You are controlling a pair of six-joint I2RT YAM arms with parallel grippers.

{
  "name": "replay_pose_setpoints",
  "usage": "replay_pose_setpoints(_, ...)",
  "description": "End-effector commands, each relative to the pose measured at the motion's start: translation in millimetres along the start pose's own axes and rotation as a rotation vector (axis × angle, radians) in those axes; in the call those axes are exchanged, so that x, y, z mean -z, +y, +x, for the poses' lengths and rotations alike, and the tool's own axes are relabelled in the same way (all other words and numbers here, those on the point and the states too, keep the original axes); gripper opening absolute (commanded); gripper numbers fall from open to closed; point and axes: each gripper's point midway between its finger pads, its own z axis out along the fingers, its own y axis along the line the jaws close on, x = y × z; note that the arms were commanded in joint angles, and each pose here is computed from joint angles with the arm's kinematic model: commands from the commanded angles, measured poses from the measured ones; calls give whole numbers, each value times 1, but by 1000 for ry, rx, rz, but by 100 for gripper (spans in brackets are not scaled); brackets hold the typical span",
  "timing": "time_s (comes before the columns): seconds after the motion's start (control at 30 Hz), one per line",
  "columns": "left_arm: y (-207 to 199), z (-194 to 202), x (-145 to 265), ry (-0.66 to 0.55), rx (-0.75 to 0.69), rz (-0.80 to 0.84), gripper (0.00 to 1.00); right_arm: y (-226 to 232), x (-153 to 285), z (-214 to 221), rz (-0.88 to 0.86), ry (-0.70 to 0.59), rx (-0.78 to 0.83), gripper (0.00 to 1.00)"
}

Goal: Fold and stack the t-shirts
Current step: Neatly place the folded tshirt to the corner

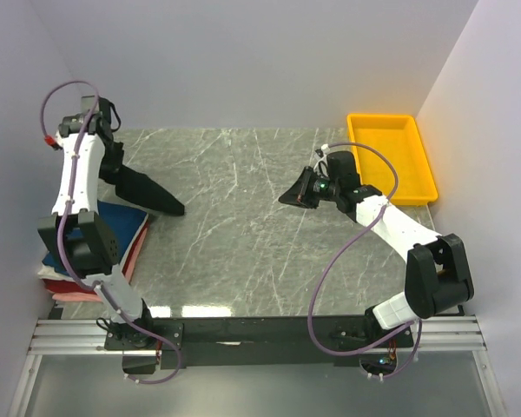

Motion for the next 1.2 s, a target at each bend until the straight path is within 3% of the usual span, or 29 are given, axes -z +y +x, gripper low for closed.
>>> replay_pose_setpoints(0.0, 2, -36, 52, -75, -2, 88, 1, 31, 13, -11, -69, -35, 67, 13)
replay_pose_setpoints(0.5, 6, -77, 111, -182, 8, 224, 0, 33, 12, -10, -75, -32, 73, 13)
replay_pose_setpoints(0.73, 28, -90, 118, -248, 35, 188, 0, 29, 10, -7, -74, -20, 69, 13)
replay_pose_setpoints(0.93, 73, -86, 101, -268, 53, 110, 0, 30, 9, 2, -72, 1, 82, 13)
replay_pose_setpoints(1.03, 119, -83, 92, -294, 69, 35, 1, 29, 7, 8, -71, 14, 86, 13)
replay_pose_setpoints(1.07, 139, -85, 99, -320, 95, 25, 3, 32, 6, 14, -76, 27, 94, 13)
replay_pose_setpoints(1.1, 162, -73, 84, -309, 81, -34, 18, 32, 5, 18, -76, 36, 101, 13)
replay_pose_setpoints(1.13, 175, -72, 81, -333, 76, -50, 38, 33, 4, 21, -76, 45, 104, 13)
replay_pose_setpoints(1.17, 189, -72, 88, -362, 89, -32, 64, 35, 1, 29, -80, 64, 113, 13)
